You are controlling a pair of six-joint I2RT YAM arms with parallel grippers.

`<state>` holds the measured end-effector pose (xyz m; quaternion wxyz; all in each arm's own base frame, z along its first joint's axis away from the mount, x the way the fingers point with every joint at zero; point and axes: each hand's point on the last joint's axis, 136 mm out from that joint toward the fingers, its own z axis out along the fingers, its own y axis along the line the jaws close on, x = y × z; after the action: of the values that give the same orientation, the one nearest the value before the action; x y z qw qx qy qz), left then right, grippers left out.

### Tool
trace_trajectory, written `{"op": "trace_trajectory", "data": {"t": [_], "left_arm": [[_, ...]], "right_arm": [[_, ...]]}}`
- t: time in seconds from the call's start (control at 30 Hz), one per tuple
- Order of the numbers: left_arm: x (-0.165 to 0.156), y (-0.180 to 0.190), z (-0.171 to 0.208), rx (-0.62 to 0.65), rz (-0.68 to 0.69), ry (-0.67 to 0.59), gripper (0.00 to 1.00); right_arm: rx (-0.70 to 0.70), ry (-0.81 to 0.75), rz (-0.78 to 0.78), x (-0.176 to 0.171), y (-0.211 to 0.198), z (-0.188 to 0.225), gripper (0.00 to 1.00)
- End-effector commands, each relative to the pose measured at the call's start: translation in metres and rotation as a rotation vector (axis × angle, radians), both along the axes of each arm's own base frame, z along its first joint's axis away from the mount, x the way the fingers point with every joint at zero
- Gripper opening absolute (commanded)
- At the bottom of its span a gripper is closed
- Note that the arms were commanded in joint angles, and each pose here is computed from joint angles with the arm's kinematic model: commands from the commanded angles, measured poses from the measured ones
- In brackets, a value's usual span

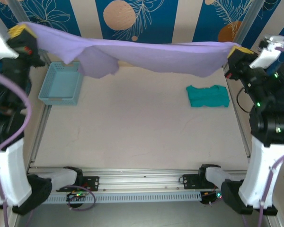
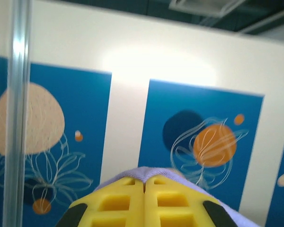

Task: Fold the inside-out t-shirt

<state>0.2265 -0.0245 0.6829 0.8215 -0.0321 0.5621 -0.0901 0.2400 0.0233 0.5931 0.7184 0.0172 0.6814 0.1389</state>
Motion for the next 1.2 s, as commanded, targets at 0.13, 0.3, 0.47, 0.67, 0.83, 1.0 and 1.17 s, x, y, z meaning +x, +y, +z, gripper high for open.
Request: {"op": "trace_trajectory", "data": {"t": [0.13, 0.3, 0.47, 0.67, 0.83, 1.0, 1.17], "left_arm": [[-0.047, 0.004, 0.035, -0.041, -0.053, -0.158, 0.00], [-0.014, 0.008, 0.037, -0.006, 0.035, -0.125, 0.00], [0.078, -0.001, 0.003, 0.065, 0.125, 0.027, 0.00], [0.212, -0.022, -0.098, 0.146, 0.158, 0.246, 0.00], [0.327, -0.031, -0.233, 0.176, 0.146, 0.469, 0.00], [0.428, -0.039, -0.382, 0.190, 0.118, 0.676, 0.02], [0.498, -0.046, -0.474, 0.115, 0.071, 0.751, 0.42]], "right_arm": [[-0.043, -0.138, -0.075, -0.053, -0.008, 0.041, 0.00], [-0.074, -0.130, -0.098, -0.037, -0.013, 0.049, 0.00], [-0.103, -0.026, -0.118, 0.025, -0.021, 0.022, 0.00], [-0.100, 0.172, -0.094, 0.134, -0.024, -0.067, 0.00], [-0.066, 0.386, -0.062, 0.236, -0.016, -0.184, 0.00], [-0.032, 0.643, -0.003, 0.343, 0.007, -0.332, 0.07], [-0.030, 0.844, -0.027, 0.420, 0.012, -0.445, 0.29]]}}
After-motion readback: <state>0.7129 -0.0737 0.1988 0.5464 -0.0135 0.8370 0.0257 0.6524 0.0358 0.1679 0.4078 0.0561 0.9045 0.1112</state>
